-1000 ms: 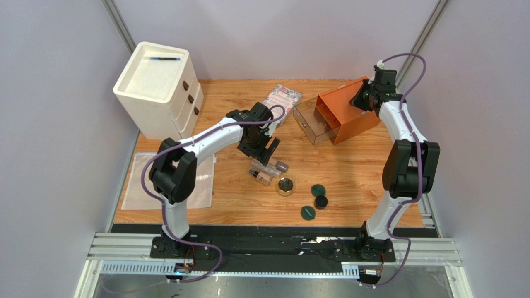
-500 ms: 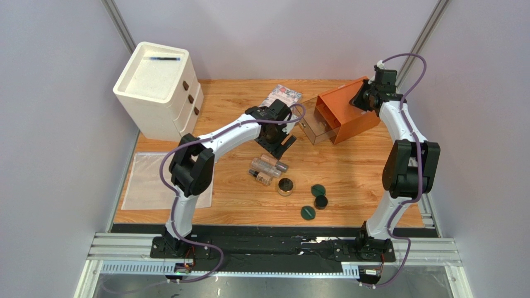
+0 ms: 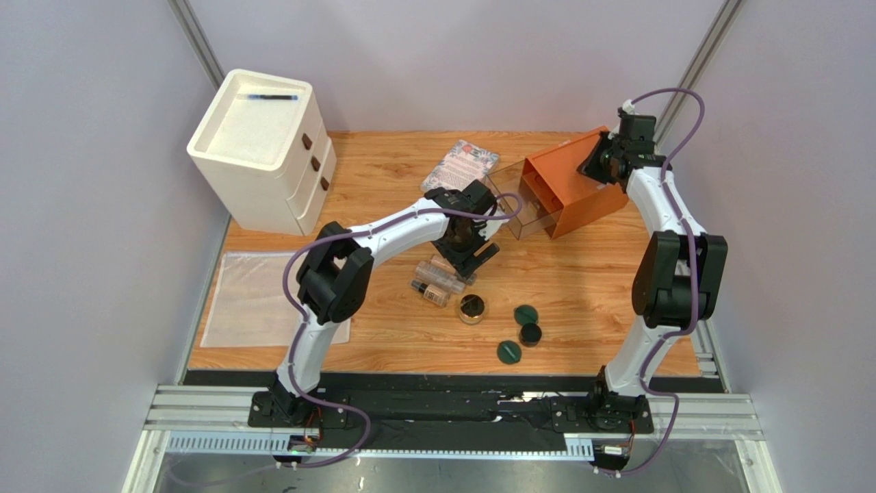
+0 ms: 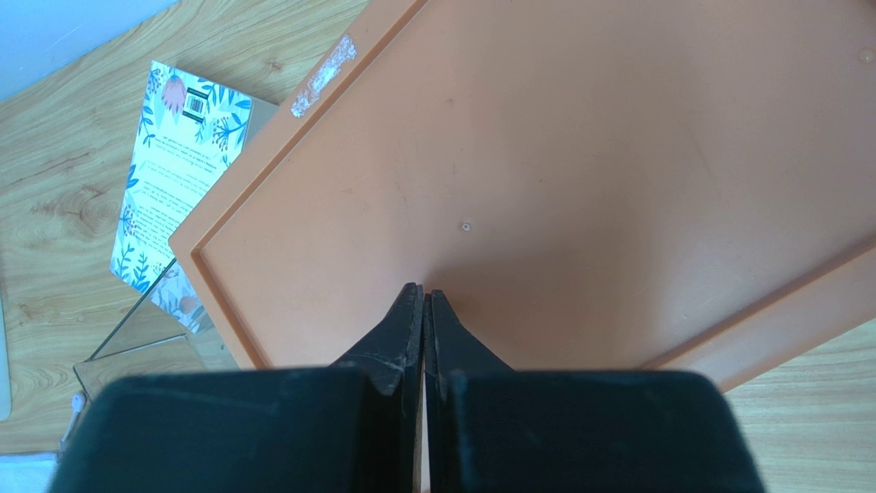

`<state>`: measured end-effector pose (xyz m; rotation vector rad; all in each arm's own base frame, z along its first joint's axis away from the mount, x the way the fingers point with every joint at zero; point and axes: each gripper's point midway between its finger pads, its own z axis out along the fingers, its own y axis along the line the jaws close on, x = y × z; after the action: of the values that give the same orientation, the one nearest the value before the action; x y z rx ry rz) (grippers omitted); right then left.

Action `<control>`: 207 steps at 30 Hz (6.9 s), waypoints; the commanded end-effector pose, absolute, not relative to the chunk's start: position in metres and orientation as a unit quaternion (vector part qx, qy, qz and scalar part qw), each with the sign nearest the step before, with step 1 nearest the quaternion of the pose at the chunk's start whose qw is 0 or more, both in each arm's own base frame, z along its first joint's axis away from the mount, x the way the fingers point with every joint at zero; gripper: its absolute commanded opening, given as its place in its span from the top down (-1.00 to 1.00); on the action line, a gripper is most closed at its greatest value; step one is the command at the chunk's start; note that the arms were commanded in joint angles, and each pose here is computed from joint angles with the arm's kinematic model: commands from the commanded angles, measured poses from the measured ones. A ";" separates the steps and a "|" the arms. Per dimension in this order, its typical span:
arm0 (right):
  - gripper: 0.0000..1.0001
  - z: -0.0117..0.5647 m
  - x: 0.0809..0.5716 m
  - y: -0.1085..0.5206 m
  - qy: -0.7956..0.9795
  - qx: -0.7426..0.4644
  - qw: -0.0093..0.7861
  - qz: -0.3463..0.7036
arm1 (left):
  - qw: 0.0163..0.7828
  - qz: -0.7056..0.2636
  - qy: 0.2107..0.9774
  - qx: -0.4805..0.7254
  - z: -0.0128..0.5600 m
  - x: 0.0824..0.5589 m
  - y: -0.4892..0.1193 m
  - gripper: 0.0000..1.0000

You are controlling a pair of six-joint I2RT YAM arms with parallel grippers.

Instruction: Organize the makeup

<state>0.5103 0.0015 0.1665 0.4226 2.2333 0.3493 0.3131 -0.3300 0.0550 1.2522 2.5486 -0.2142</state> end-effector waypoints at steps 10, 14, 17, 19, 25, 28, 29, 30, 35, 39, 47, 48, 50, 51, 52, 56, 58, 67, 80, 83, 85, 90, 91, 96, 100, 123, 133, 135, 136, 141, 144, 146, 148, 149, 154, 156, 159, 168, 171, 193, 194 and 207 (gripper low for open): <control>1.00 0.091 0.461 0.005 0.938 0.177 0.274 0.119 | 0.151 -0.057 0.883 0.440 0.037 0.325 -0.342 -0.60; 1.00 0.091 0.461 0.006 0.938 0.177 0.273 0.120 | 0.153 -0.048 0.891 0.424 0.032 0.332 -0.345 -0.51; 1.00 0.091 0.461 0.005 0.938 0.177 0.273 0.120 | 0.152 -0.051 0.893 0.421 0.029 0.333 -0.348 -0.19; 1.00 0.090 0.461 0.005 0.938 0.177 0.272 0.119 | 0.149 -0.052 0.893 0.422 0.028 0.333 -0.349 0.45; 1.00 0.092 0.462 0.006 0.937 0.178 0.274 0.122 | 0.171 -0.013 0.896 0.411 0.037 0.344 -0.338 1.00; 1.00 0.092 0.462 0.007 0.937 0.180 0.273 0.124 | 0.208 -0.001 0.897 0.390 0.056 0.354 -0.335 1.00; 1.00 0.092 0.463 0.007 0.937 0.180 0.273 0.124 | 0.225 -0.001 0.896 0.382 0.068 0.357 -0.334 1.00; 1.00 0.092 0.462 0.007 0.937 0.180 0.272 0.124 | 0.243 0.007 0.895 0.375 0.079 0.361 -0.331 1.00; 1.00 0.092 0.463 0.007 0.937 0.180 0.273 0.124 | 0.289 0.015 0.898 0.333 0.114 0.376 -0.320 1.00; 1.00 0.091 0.463 0.008 0.937 0.179 0.271 0.126 | 0.338 -0.015 0.898 0.280 0.161 0.390 -0.318 1.00; 1.00 0.089 0.463 0.008 0.938 0.179 0.268 0.128 | 0.420 -0.152 0.856 0.260 0.253 0.414 -0.367 1.00; 1.00 0.089 0.463 0.008 0.938 0.179 0.268 0.128 | 0.444 -0.175 0.843 0.249 0.277 0.420 -0.375 1.00; 1.00 0.088 0.462 0.009 0.938 0.179 0.267 0.128 | 0.446 -0.234 0.833 0.229 0.290 0.429 -0.390 1.00; 1.00 0.088 0.462 0.009 0.938 0.179 0.267 0.128 | 0.456 -0.265 0.822 0.216 0.301 0.435 -0.397 1.00; 1.00 0.089 0.462 0.009 0.938 0.178 0.267 0.129 | 0.440 -0.308 0.815 0.218 0.301 0.433 -0.408 1.00; 1.00 0.089 0.461 0.009 0.938 0.178 0.267 0.128 | 0.377 -0.456 0.796 0.126 0.311 0.447 -0.431 1.00; 1.00 0.088 0.461 0.009 0.938 0.179 0.266 0.130 | 0.336 -0.511 0.786 0.089 0.303 0.456 -0.443 1.00; 1.00 0.090 0.461 0.009 0.938 0.179 0.268 0.130 | 0.274 -0.574 0.771 0.027 0.269 0.476 -0.475 0.94; 1.00 0.086 0.462 0.009 0.939 0.180 0.263 0.130 | 0.256 -0.566 0.782 0.047 0.258 0.467 -0.477 -0.51; 1.00 0.085 0.462 0.010 0.939 0.180 0.263 0.131 | 0.263 -0.566 0.779 0.055 0.268 0.466 -0.474 -0.50; 1.00 0.086 0.462 0.010 0.938 0.179 0.264 0.132 | 0.260 -0.567 0.780 0.057 0.270 0.465 -0.471 -0.44; 1.00 0.087 0.463 0.009 0.938 0.180 0.265 0.131 | 0.289 -0.533 0.788 0.109 0.291 0.452 -0.439 -0.44; 1.00 0.086 0.462 0.009 0.938 0.179 0.265 0.130 | 0.285 -0.514 0.800 0.116 0.285 0.446 -0.429 -0.46; 1.00 0.087 0.463 0.009 0.938 0.179 0.266 0.131 | 0.312 -0.394 0.838 0.214 0.263 0.402 -0.369 -0.52; 1.00 0.087 0.462 0.010 0.939 0.178 0.264 0.131 | 0.323 -0.302 0.854 0.275 0.242 0.361 -0.316 -0.54; 1.00 0.068 0.445 0.009 0.948 0.178 0.236 0.122 | 0.137 -0.236 0.767 0.580 0.118 0.142 -0.257 -0.63; 1.00 0.063 0.446 0.009 0.948 0.178 0.234 0.123 | 0.083 -0.241 0.753 0.607 0.096 0.117 -0.259 -0.63; 1.00 0.063 0.447 0.009 0.948 0.176 0.236 0.121 | 0.075 -0.239 0.748 0.615 0.090 0.117 -0.263 -0.63; 1.00 0.062 0.447 0.006 0.949 0.176 0.235 0.114 | 0.059 -0.224 0.749 0.621 0.078 0.119 -0.260 -0.63; 1.00 0.064 0.448 0.005 0.949 0.174 0.237 0.113 | 0.036 -0.215 0.755 0.619 0.063 0.125 -0.271 -0.61; 1.00 0.062 0.447 0.006 0.949 0.175 0.235 0.115 | 0.026 -0.199 0.760 0.618 0.052 0.129 -0.277 -0.60; 1.00 0.062 0.447 0.007 0.949 0.176 0.235 0.117 | 0.014 -0.193 0.763 0.617 0.045 0.130 -0.281 -0.58; 1.00 0.060 0.446 0.008 0.949 0.177 0.232 0.120 | 0.009 -0.186 0.763 0.620 0.038 0.130 -0.282 -0.55; 1.00 0.061 0.447 0.008 0.949 0.175 0.233 0.120 | 0.012 -0.184 0.761 0.622 0.038 0.131 -0.284 -0.55; 1.00 0.063 0.449 0.007 0.948 0.177 0.235 0.121 | 0.004 -0.175 0.764 0.621 0.028 0.131 -0.285 -0.46; 1.00 0.063 0.449 0.007 0.948 0.178 0.235 0.120 | 0.002 -0.171 0.764 0.622 0.025 0.130 -0.283 -0.39; 1.00 0.063 0.449 0.006 0.948 0.176 0.235 0.119 | -0.003 -0.158 0.769 0.620 0.016 0.132 -0.280 -0.13; 1.00 0.064 0.449 0.004 0.948 0.179 0.235 0.116 | 0.001 -0.127 0.777 0.616 0.007 0.140 -0.272 1.00; 1.00 0.066 0.451 0.004 0.948 0.177 0.237 0.118 | 0.019 -0.118 0.776 0.620 0.017 0.146 -0.273 1.00; 1.00 0.070 0.455 0.008 0.944 0.182 0.243 0.129 | 0.296 -0.237 0.779 0.499 0.215 0.278 -0.412 1.00; 1.00 0.070 0.456 0.008 0.944 0.181 0.243 0.130 | 0.301 -0.259 0.774 0.492 0.223 0.282 -0.422 1.00; 1.00 0.069 0.455 0.012 0.942 0.187 0.238 0.144 | 0.417 -0.464 0.747 0.229 0.304 0.423 -0.472 1.00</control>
<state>0.5140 0.0054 0.1640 0.3989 2.2262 0.4176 0.3917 -0.4529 0.2327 0.8367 2.0545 -0.8790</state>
